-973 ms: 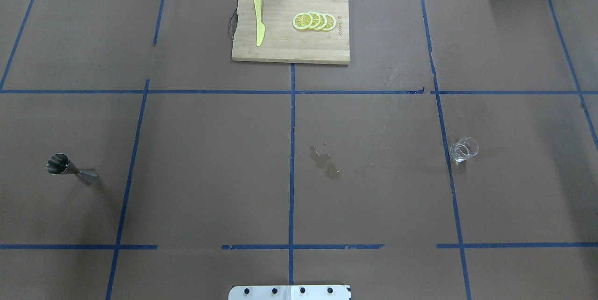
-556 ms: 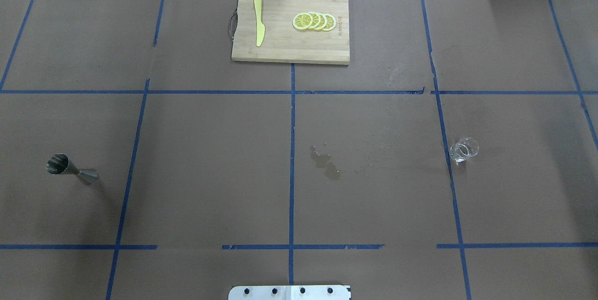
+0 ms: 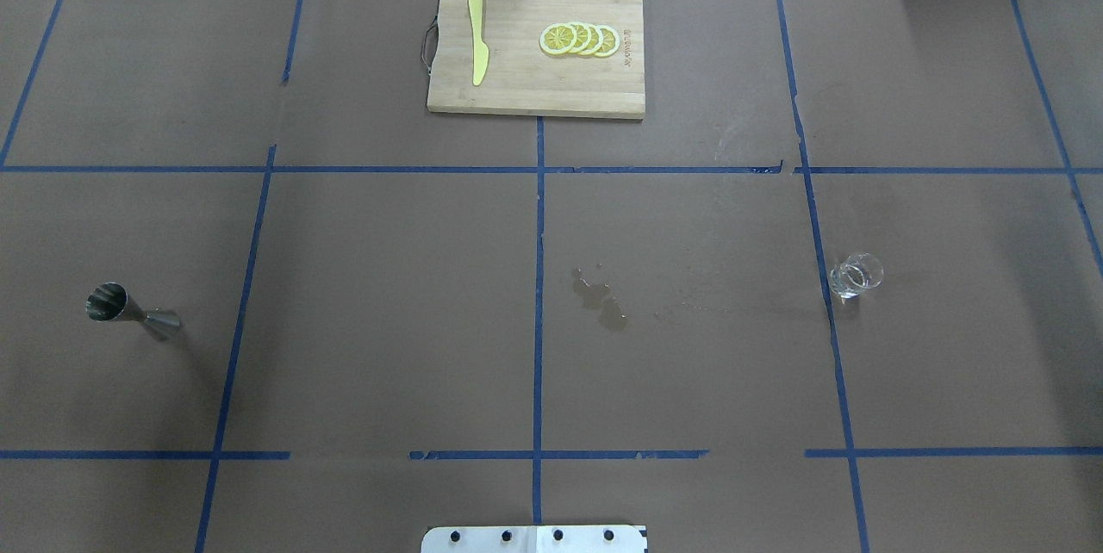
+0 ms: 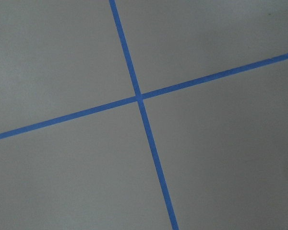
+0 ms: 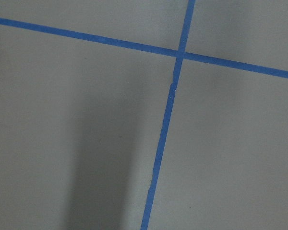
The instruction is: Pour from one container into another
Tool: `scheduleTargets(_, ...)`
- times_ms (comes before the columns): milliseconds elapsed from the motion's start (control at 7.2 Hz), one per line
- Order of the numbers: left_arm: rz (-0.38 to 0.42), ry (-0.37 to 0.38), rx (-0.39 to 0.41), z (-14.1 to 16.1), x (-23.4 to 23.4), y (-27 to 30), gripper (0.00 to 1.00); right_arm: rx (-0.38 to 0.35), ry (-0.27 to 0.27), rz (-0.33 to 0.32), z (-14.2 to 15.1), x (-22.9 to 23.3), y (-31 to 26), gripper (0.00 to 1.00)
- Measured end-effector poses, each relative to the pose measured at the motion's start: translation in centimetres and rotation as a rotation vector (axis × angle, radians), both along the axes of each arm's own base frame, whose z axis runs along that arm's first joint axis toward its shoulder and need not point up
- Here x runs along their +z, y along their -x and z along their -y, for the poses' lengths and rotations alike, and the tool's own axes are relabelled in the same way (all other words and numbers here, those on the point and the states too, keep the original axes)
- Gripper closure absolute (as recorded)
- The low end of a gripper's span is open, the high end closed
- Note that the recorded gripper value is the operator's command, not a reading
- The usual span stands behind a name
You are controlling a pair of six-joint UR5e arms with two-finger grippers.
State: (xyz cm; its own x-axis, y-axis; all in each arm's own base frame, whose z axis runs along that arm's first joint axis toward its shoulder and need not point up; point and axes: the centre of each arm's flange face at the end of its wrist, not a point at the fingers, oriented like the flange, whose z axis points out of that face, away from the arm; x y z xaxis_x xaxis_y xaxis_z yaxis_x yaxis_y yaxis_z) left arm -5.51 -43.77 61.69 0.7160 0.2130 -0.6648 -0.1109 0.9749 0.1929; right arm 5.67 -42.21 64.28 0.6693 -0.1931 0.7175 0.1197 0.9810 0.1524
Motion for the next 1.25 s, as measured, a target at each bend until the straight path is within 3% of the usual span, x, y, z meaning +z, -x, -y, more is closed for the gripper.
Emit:
scheduleTargets(556,-0.004,0.163,-0.005,-1.6,0.5,0.1,0.00,0.001,0.008,0.001,0.0,-0.1,0.0,0.00)
scheduleTargets(973,-0.020,0.176,-0.007,-1.1,0.1,0.0,0.00,0.000,0.044,-0.009,0.5,-0.3,-0.1,0.00)
scheduleTargets(1251,-0.048,0.140,-0.005,-0.5,-0.6,-0.2,0.00,-0.005,0.041,-0.038,0.6,-0.3,-0.3,0.00)
